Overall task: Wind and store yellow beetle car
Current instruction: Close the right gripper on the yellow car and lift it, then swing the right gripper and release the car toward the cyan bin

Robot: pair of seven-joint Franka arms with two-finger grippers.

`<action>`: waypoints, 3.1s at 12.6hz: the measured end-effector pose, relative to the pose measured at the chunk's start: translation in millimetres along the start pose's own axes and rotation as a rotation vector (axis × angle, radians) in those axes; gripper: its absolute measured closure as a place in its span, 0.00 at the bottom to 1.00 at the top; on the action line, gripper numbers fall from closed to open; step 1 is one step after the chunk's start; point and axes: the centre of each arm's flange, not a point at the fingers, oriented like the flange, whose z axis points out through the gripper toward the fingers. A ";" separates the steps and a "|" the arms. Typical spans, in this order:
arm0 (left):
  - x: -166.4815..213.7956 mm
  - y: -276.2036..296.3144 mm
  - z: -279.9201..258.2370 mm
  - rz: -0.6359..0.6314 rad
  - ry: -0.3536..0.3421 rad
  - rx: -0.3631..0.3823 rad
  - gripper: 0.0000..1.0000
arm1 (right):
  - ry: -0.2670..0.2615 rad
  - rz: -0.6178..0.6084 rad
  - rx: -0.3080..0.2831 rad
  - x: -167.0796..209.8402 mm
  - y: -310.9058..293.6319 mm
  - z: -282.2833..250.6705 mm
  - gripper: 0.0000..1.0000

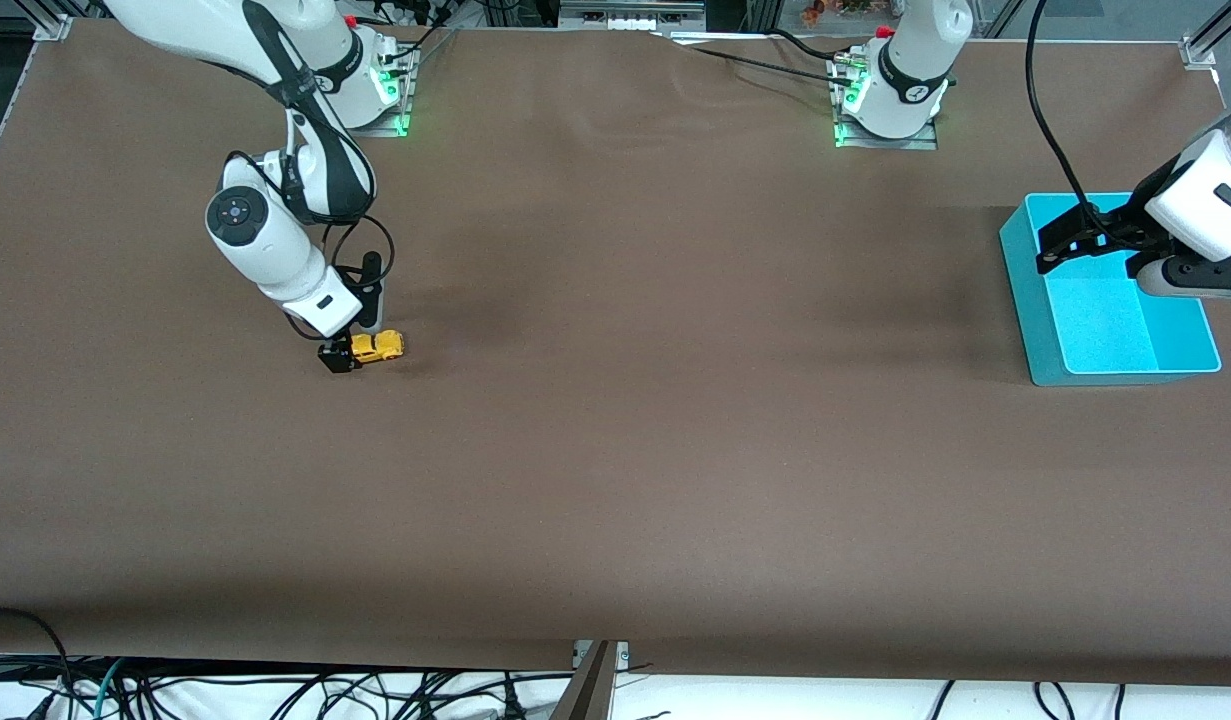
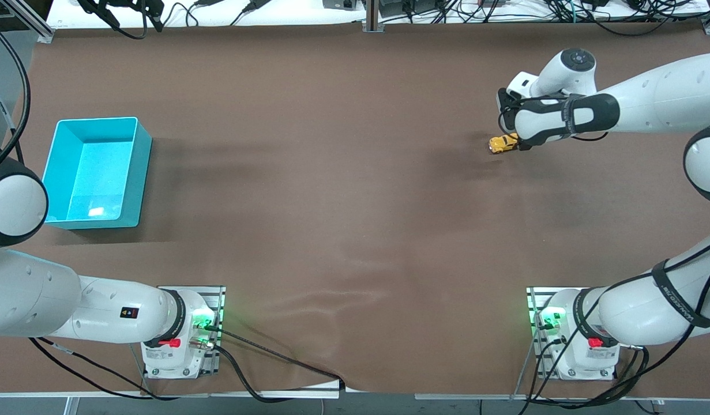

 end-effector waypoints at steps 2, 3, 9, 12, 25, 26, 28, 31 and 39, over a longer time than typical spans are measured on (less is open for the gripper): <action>0.0 -0.1 0.0 0.000 0.000 0.000 0.00 | 0.001 -0.041 -0.008 0.1 -1.9 12.9 0.00; 0.0 -0.1 0.0 0.000 0.000 0.000 0.00 | 0.001 -0.059 -0.007 -0.4 -2.5 16.1 0.00; 0.0 2.1 -0.5 0.004 0.001 0.000 0.00 | 0.000 -0.093 -0.013 -5.1 -2.1 18.4 0.36; 0.2 4.5 -0.2 0.008 0.000 0.000 0.00 | -0.001 -0.077 -0.014 -8.5 -1.6 17.9 0.56; 1.2 4.4 3.8 0.006 -0.008 0.000 0.00 | -0.024 0.123 0.027 -67.1 -4.2 17.9 0.56; 1.2 4.4 3.8 0.006 -0.008 0.000 0.00 | -0.029 0.127 0.030 -93.7 -6.5 18.1 0.56; 1.4 5.0 4.3 0.006 -0.009 -0.005 0.00 | -0.038 0.132 0.031 -147.7 -14.5 17.5 0.56; 5.2 8.5 11.7 0.004 -0.023 -0.039 0.00 | -0.053 0.157 0.030 -229.8 -37.6 15.6 0.56; 7.2 8.2 16.2 -0.035 -0.033 -0.059 0.00 | -0.055 0.184 0.038 -271.4 -56.0 18.4 0.39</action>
